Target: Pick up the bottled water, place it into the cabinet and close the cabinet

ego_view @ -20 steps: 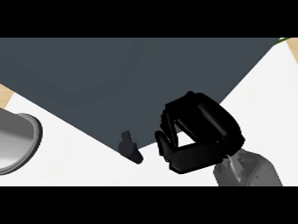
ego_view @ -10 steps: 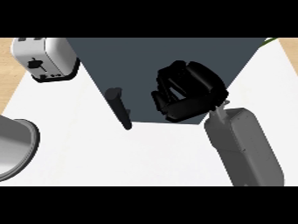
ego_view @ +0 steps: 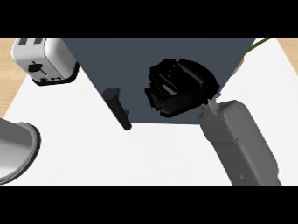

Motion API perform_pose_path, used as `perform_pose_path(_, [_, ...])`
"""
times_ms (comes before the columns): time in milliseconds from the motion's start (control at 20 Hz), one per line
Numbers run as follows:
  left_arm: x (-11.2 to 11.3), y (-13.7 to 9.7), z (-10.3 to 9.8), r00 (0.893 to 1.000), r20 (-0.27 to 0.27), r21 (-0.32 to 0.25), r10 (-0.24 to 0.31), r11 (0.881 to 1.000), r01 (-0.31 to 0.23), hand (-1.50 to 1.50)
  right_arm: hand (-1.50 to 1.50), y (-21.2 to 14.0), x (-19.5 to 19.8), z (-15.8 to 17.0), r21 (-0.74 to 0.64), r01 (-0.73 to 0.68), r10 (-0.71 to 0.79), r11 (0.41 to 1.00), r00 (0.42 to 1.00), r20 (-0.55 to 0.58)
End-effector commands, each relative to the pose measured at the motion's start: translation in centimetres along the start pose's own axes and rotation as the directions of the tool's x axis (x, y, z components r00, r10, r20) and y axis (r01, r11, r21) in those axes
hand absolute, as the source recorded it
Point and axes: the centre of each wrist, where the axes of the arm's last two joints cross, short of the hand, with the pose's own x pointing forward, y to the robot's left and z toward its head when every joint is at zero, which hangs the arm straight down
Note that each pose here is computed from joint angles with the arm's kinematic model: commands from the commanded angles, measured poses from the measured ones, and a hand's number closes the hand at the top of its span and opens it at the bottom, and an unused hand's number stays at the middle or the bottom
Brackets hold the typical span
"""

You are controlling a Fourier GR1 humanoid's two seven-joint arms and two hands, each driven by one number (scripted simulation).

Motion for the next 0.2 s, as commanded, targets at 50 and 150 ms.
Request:
perform_pose_path(50, [0.5,0.4,0.3,1.0,-0.016,-0.006,0.009,1.0,-0.01,-1.5,1.5,-0.6,2.3,-4.0,-0.032,0.037,-0.036,0.999,0.999,0.016])
perform_pose_path(150, [0.2,-0.7,-0.4,1.0,-0.005,-0.012,0.0,1.0,0.0,-1.5,1.5,-0.4,2.4,-4.2,-0.023,0.035,-0.035,0.999,0.999,0.016])
